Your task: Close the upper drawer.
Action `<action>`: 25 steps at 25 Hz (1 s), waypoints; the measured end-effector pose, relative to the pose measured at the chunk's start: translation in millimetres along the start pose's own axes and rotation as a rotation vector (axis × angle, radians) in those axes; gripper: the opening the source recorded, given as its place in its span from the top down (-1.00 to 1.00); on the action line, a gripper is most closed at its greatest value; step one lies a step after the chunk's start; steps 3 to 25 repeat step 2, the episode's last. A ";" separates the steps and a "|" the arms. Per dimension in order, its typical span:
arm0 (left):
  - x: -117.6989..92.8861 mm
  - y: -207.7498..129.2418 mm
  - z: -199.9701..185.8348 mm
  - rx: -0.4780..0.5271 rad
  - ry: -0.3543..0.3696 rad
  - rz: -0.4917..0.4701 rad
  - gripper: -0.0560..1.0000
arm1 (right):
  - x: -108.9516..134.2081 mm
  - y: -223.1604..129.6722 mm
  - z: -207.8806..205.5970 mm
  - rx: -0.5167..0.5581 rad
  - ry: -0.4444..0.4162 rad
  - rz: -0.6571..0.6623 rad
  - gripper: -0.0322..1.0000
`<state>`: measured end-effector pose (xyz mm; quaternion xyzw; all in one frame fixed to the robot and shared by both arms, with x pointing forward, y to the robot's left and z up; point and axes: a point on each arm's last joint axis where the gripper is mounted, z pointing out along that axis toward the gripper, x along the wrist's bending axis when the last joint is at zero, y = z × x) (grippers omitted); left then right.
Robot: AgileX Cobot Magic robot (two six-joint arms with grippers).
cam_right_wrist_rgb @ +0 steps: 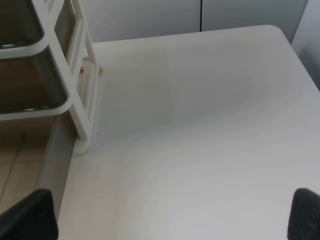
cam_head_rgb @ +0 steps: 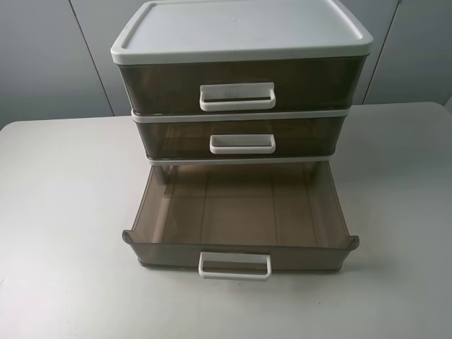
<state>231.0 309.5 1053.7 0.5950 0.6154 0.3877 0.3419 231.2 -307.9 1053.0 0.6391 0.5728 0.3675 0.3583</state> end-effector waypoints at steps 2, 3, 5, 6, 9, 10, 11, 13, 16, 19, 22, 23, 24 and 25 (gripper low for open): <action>0.0 0.0 0.0 0.000 0.000 0.000 -0.51 | 0.0 0.0 0.0 0.000 0.000 0.000 -0.41; 0.0 0.0 0.0 0.000 0.000 0.000 -0.51 | 0.0 0.0 0.0 0.000 0.000 0.000 -0.41; 0.0 0.0 0.0 0.000 0.000 0.000 -0.51 | 0.0 0.0 0.0 0.000 0.000 0.000 -0.41; 0.0 0.0 0.0 0.000 0.000 0.000 -0.51 | 0.0 0.0 0.0 0.000 0.000 0.000 -0.41; 0.0 0.0 0.0 0.000 0.000 0.000 -0.51 | 0.0 0.0 0.0 0.000 0.000 0.000 -0.41; 0.0 0.0 0.0 0.000 0.000 0.000 -0.51 | 0.0 0.0 0.0 0.000 0.000 0.000 -0.41; 0.0 0.0 0.0 0.000 0.000 0.000 -0.51 | 0.0 0.0 0.0 0.000 0.000 0.000 -0.41; 0.0 0.0 0.0 0.000 0.000 0.000 -0.51 | 0.0 0.0 0.0 0.000 0.000 0.000 -0.41; 0.0 0.0 0.0 0.000 0.000 0.000 -0.51 | 0.0 0.0 0.0 0.000 0.000 0.000 -0.41; 0.0 0.0 0.0 0.000 0.000 0.000 -0.51 | 0.0 0.0 0.0 0.000 0.000 0.000 -0.41; 0.0 0.0 0.0 0.000 0.000 0.000 -0.51 | 0.0 0.0 0.0 0.000 0.000 0.000 -0.41; 0.0 0.0 0.0 0.000 0.000 0.000 -0.51 | 0.0 0.0 0.0 0.000 0.000 0.000 -0.41; 0.0 0.0 0.0 0.000 0.000 0.000 -0.51 | 0.0 0.0 0.0 0.000 0.000 0.000 -0.41; 0.0 0.0 0.0 0.000 0.000 0.000 -0.51 | 0.0 0.0 0.0 0.000 0.000 0.000 -0.41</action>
